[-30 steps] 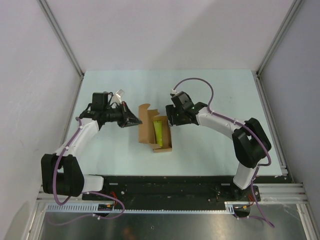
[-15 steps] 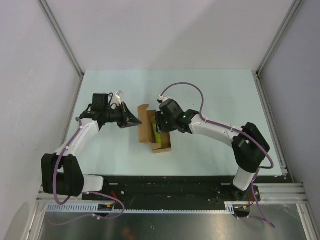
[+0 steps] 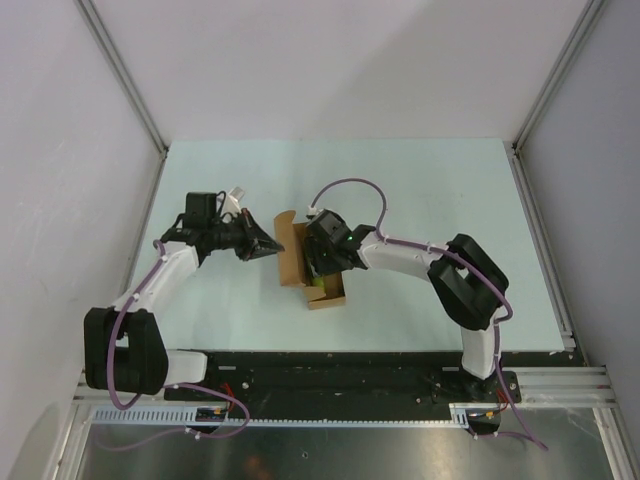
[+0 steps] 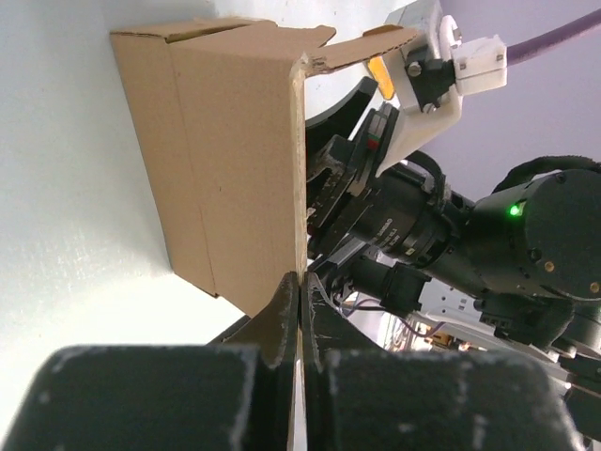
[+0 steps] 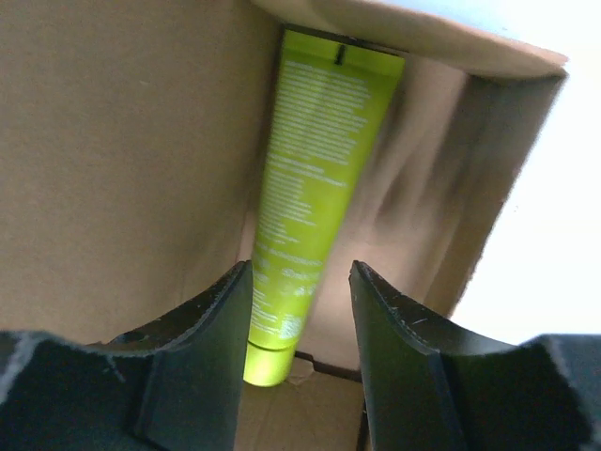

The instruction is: Unpack the express box

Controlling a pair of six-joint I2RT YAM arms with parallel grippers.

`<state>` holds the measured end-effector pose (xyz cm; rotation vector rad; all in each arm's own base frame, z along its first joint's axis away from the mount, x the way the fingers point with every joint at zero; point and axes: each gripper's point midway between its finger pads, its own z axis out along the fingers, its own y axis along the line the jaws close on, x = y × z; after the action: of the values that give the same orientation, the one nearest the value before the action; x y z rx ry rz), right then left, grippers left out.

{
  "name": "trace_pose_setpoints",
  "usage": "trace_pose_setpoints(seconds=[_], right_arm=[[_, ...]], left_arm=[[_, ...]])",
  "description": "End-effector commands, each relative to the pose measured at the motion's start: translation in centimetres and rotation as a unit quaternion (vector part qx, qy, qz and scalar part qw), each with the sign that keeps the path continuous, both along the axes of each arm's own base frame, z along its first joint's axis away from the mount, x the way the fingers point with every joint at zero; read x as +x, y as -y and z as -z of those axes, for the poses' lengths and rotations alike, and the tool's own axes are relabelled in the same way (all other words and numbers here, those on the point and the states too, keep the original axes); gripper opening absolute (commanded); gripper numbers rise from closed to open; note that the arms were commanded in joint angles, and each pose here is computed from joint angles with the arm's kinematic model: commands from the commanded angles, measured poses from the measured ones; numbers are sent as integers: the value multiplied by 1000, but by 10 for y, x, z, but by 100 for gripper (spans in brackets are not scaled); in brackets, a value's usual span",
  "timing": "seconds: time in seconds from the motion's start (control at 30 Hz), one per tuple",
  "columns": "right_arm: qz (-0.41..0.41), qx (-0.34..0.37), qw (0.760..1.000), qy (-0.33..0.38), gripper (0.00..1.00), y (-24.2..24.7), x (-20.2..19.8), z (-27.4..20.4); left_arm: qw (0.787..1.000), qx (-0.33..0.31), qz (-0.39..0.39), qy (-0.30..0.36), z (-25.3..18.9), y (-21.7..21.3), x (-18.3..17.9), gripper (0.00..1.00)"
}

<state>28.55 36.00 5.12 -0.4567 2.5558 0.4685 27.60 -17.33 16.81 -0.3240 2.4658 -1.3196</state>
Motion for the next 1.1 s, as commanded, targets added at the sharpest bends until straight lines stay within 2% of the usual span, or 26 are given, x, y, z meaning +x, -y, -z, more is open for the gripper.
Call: trace_pose_setpoints(seconds=[0.0, 0.17, 0.43, 0.53, 0.6, 0.63, 0.67, 0.73, 1.07], right_arm=[[-20, 0, 1000, 19, 49, -23, 3, -5], [-26, -28, 999, 18, 48, -26, 0, 11], [-10, -101, 994, 27, 47, -3, 2, 32], [-7, -127, 991, 37, 44, 4, 3, 35], [-8, -135, 990, 45, 37, 4, 4, 33], [-8, -134, 990, 46, 35, 3, 4, 33], [-10, -131, 990, 45, 29, 2, 3, 32], [-15, -114, 992, 53, 26, -6, 7, 23], [11, -24, 995, 92, 26, -16, 36, -68]], left_arm=[[1000, -4, -13, 3, -2, -3, -3, 0], [1000, -10, -8, 8, -1, -6, -7, 0], [999, -14, 20, 25, 2, -10, -10, 0], [999, -7, 20, 26, 4, -12, -9, 0], [999, -4, 21, 27, 5, -12, -9, 0], [999, -3, 22, 27, 5, -12, -8, 0], [999, -3, 23, 27, 5, -13, -8, 0], [999, -2, 26, 28, 5, -13, -8, 0], [999, 37, 12, 36, 8, -21, 3, 0]])
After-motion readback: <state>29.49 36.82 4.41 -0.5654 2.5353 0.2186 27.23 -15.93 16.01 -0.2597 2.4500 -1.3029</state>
